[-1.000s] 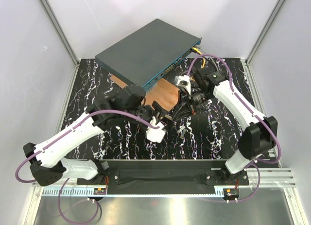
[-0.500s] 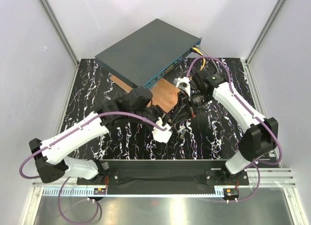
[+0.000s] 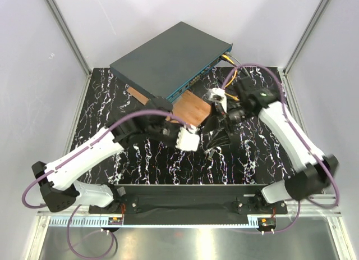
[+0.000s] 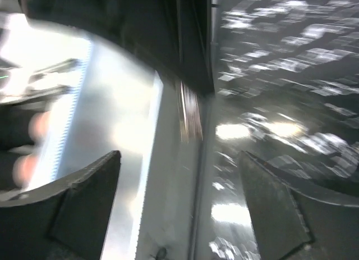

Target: Insert the plug into the switch port

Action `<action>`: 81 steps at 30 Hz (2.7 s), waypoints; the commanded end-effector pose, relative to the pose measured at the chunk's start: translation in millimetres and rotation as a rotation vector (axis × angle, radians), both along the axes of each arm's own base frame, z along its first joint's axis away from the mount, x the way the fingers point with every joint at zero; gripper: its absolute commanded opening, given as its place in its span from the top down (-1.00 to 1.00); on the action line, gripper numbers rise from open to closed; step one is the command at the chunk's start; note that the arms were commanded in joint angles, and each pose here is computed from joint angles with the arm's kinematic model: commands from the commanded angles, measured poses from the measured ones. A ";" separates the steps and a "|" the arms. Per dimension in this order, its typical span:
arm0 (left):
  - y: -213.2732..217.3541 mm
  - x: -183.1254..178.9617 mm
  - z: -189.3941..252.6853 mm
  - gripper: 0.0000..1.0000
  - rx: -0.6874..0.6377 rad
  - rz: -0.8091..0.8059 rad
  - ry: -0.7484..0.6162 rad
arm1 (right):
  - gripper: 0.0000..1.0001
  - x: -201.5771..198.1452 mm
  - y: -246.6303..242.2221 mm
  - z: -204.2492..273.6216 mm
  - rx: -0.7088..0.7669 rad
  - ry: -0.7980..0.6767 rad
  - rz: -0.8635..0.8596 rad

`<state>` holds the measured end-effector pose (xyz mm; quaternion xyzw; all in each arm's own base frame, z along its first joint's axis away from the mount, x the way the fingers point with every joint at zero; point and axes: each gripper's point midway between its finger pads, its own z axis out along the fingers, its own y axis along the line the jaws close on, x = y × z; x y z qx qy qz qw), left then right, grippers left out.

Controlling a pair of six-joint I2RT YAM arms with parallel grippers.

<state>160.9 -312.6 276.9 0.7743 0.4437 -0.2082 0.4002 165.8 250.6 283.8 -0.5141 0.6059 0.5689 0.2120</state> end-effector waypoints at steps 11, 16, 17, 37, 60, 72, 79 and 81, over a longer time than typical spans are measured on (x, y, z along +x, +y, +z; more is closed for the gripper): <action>-0.9 -2.2 70.3 1.00 -0.175 0.381 1.027 | -0.99 58.8 -63.8 89.4 -0.022 -0.961 -0.544; -14.9 -3.5 91.2 1.00 -0.288 0.347 1.155 | -0.99 29.3 -56.4 110.0 0.111 -1.089 -0.429; -16.0 -4.8 94.6 1.00 -0.289 0.365 1.213 | -0.99 25.9 -54.1 107.8 0.110 -1.065 -0.410; -42.1 13.0 102.3 1.00 -0.339 0.388 1.437 | -0.10 21.1 -26.8 84.0 0.084 -1.116 -0.234; -30.1 28.5 122.5 0.07 -0.386 0.370 1.242 | 1.00 50.6 -23.5 89.3 0.017 -1.039 -0.402; 79.7 168.1 174.6 -0.14 -0.634 0.947 0.414 | 1.00 177.3 -77.1 51.6 -0.269 -0.706 -0.803; 102.6 193.7 126.0 0.09 -0.483 1.103 0.325 | 1.00 215.4 -77.8 33.1 -0.328 -0.625 -0.900; 102.8 197.6 117.5 0.15 -0.461 1.110 0.321 | 1.00 225.0 -78.6 29.6 -0.336 -0.615 -0.931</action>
